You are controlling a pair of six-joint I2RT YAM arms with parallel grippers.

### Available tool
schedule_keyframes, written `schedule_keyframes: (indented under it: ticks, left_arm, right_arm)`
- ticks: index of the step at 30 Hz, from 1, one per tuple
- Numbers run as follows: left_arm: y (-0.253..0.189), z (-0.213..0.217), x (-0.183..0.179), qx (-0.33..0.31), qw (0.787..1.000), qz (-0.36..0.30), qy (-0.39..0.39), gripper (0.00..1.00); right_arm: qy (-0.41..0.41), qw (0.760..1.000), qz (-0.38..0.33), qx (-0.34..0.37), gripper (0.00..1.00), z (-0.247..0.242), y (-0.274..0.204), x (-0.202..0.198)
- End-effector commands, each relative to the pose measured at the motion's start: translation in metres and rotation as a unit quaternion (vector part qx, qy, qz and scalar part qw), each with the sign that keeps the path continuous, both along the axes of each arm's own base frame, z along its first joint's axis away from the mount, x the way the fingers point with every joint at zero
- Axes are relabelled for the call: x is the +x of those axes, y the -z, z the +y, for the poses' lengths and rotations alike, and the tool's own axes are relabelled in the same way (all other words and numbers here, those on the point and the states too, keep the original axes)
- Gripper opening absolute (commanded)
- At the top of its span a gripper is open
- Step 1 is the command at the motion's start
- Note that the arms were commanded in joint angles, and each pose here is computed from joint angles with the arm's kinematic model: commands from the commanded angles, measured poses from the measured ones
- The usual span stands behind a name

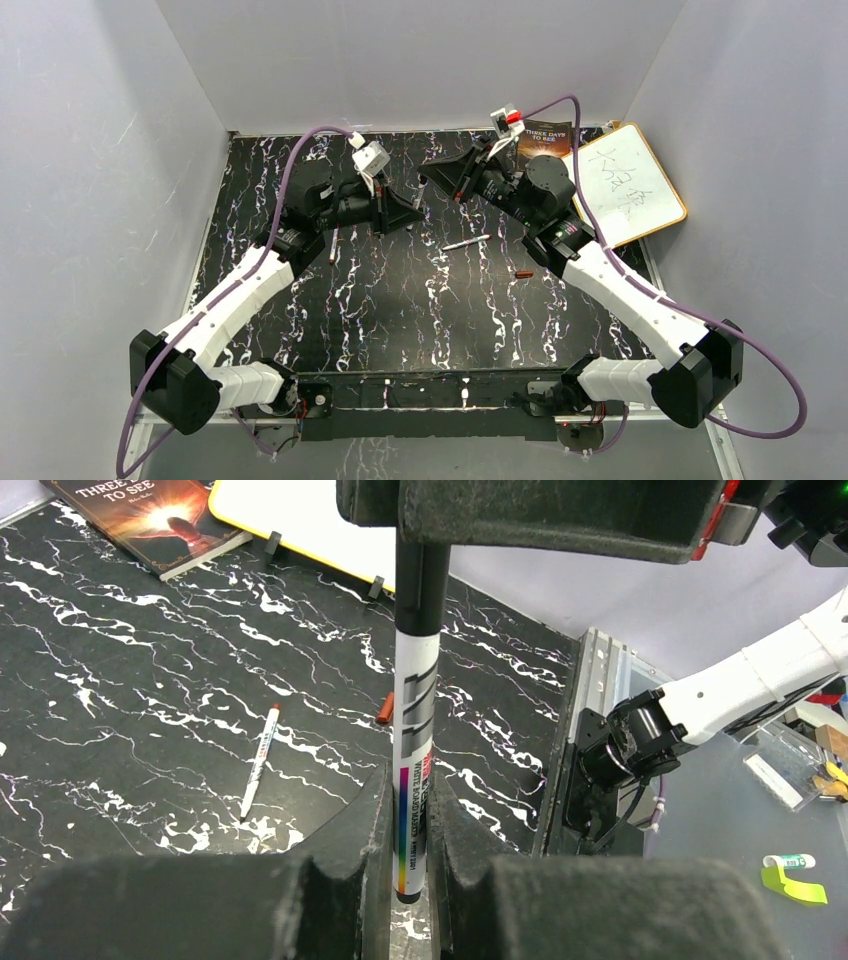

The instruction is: Insert the pens into the pen caps

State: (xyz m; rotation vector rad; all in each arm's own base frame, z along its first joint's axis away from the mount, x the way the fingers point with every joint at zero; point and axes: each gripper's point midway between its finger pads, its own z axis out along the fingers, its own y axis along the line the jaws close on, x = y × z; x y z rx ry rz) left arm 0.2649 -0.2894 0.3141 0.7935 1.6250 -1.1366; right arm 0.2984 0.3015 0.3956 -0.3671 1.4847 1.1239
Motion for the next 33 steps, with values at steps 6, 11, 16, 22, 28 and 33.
schedule_keyframes:
  ticks: [6, 11, 16, 22, 28, 33]
  left_arm:
    - [-0.129, 0.007, 0.015, -0.098, 0.978, -0.182, -0.038, 0.00]
    - [-0.101, -0.002, 0.002, -0.072, 0.986, -0.150, 0.019, 0.00]
    - [-0.043, -0.004, -0.032, -0.067, 0.992, -0.075, 0.083, 0.00]
    - [-0.003, 0.018, -0.036, -0.018, 0.998, -0.049, 0.018, 0.00]
    - [0.064, 0.040, -0.003, 0.085, 0.991, 0.036, -0.094, 0.00]
    - [0.127, 0.062, 0.031, 0.189, 0.953, 0.142, -0.191, 0.00]
  right_arm:
    - [-0.116, 0.976, 0.149, -0.107, 0.00, 0.029, 0.115, -0.056]
    - [-0.069, 0.993, 0.074, -0.056, 0.00, 0.019, 0.062, -0.045]
    - [-0.025, 1.000, -0.004, -0.015, 0.20, 0.007, 0.002, -0.036]
    - [0.044, 0.998, -0.045, 0.012, 0.65, -0.015, -0.032, -0.025]
    - [0.143, 0.990, -0.012, -0.005, 0.73, -0.054, -0.003, -0.007]
    - [0.214, 0.975, 0.033, -0.042, 0.73, -0.087, 0.034, 0.001]
